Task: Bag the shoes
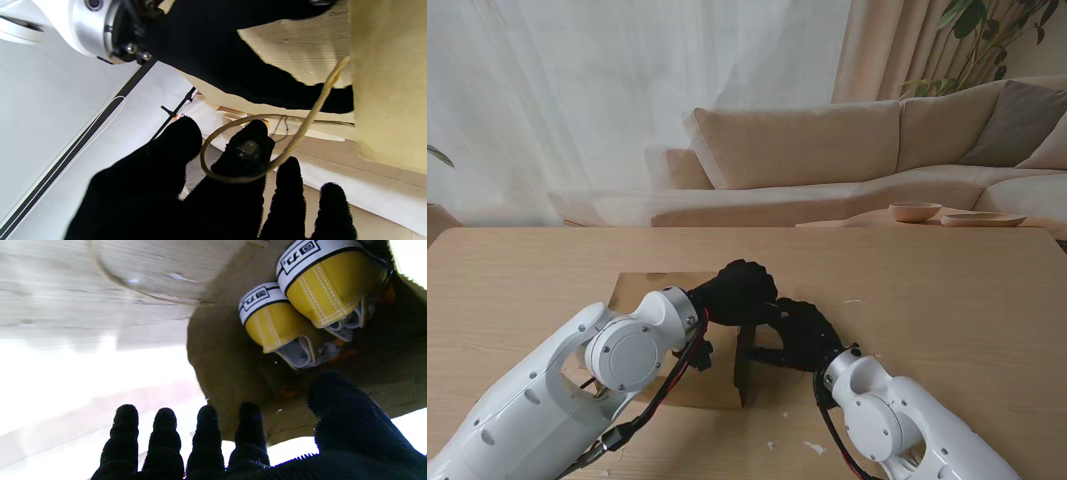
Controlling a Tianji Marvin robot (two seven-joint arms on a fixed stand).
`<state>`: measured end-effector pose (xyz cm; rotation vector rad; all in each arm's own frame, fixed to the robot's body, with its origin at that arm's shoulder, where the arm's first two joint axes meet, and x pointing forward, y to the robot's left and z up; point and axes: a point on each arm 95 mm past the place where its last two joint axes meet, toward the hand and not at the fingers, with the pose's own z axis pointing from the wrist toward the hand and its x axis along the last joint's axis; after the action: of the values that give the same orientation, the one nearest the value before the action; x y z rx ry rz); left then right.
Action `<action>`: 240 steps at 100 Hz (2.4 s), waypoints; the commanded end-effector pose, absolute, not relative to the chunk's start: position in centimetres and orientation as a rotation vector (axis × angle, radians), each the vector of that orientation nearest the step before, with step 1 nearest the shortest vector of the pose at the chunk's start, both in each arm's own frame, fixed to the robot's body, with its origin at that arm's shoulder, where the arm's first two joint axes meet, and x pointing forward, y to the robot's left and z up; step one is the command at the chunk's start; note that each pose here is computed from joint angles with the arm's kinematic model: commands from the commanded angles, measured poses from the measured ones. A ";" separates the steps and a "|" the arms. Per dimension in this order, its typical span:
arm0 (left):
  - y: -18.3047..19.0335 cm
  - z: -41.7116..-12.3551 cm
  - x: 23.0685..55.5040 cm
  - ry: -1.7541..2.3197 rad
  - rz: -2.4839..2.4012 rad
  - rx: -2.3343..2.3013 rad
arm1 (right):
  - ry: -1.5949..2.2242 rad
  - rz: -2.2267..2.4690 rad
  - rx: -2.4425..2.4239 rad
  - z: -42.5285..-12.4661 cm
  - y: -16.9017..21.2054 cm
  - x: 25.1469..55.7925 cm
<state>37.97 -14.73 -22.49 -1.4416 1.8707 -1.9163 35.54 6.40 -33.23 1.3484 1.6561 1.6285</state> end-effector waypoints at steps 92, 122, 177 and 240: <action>-7.1 -25.4 35.0 1.594 -1.943 -1.602 | 1.304 1.472 1.598 -31.9 -0.4 29.5; -4.5 -28.3 31.1 1.362 -2.067 -1.610 | 1.141 1.658 1.574 -30.2 3.0 27.9; -5.4 -32.3 28.3 1.108 -2.185 -1.781 | 1.049 1.973 1.685 -31.7 8.2 29.2; -5.3 -33.1 29.7 0.910 -2.205 -1.949 | 1.001 2.051 1.843 -33.9 7.1 30.4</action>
<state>29.41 -5.39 -33.18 -1.9422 0.9070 -2.2079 30.66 6.87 -33.59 1.8189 0.9811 2.0572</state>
